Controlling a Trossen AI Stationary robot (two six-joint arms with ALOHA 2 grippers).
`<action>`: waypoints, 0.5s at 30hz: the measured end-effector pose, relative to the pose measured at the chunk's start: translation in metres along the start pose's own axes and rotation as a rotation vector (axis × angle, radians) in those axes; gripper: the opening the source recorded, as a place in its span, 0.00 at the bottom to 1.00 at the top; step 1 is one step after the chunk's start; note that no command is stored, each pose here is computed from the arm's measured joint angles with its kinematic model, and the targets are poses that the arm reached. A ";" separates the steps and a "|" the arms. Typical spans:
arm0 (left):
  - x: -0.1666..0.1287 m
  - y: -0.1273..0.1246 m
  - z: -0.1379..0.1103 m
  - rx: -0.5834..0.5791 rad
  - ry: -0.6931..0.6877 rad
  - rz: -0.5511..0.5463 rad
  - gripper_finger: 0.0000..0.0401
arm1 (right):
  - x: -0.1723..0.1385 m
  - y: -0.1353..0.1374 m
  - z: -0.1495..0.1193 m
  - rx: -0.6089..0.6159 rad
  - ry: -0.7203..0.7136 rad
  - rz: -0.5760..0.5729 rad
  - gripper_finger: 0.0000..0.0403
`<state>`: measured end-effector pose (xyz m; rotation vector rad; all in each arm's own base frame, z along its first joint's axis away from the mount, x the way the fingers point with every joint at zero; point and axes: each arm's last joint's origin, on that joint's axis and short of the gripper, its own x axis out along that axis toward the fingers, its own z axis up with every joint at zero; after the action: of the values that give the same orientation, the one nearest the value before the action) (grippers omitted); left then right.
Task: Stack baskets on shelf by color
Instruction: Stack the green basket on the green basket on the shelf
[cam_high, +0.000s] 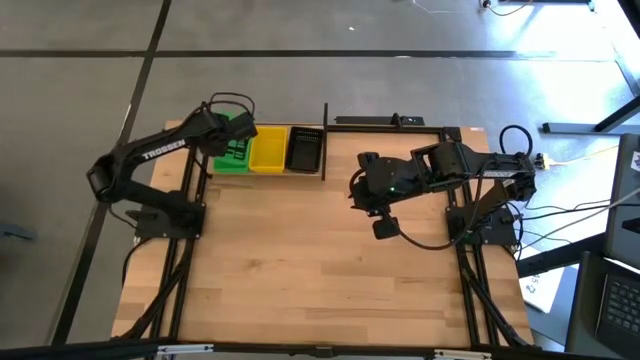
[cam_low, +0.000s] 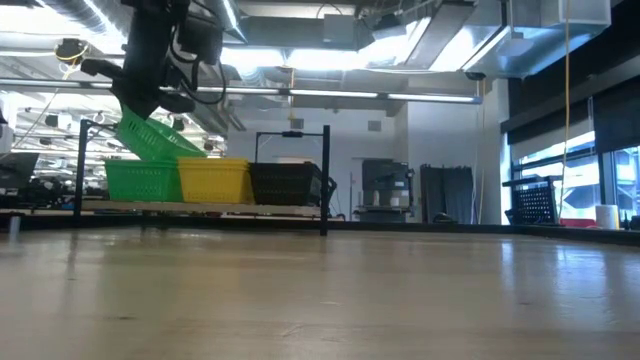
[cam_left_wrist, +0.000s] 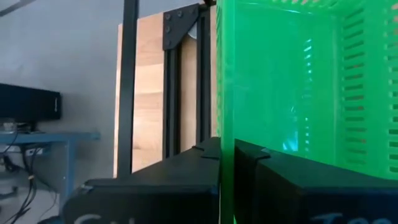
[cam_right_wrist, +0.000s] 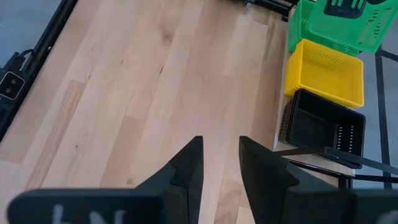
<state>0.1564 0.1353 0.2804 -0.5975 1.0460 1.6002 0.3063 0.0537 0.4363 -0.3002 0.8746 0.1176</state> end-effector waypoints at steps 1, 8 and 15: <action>0.001 0.000 0.001 -0.003 0.002 0.002 0.00 | 0.000 0.000 0.000 0.000 0.001 0.000 0.25; 0.005 0.001 0.004 -0.015 0.013 0.015 0.00 | 0.000 0.000 0.000 0.000 0.001 -0.001 0.25; 0.005 0.000 0.004 0.009 0.013 0.009 0.03 | 0.000 0.000 0.000 0.001 0.000 -0.001 0.25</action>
<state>0.1554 0.1415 0.2780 -0.5986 1.0667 1.6003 0.3063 0.0536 0.4363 -0.3000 0.8745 0.1162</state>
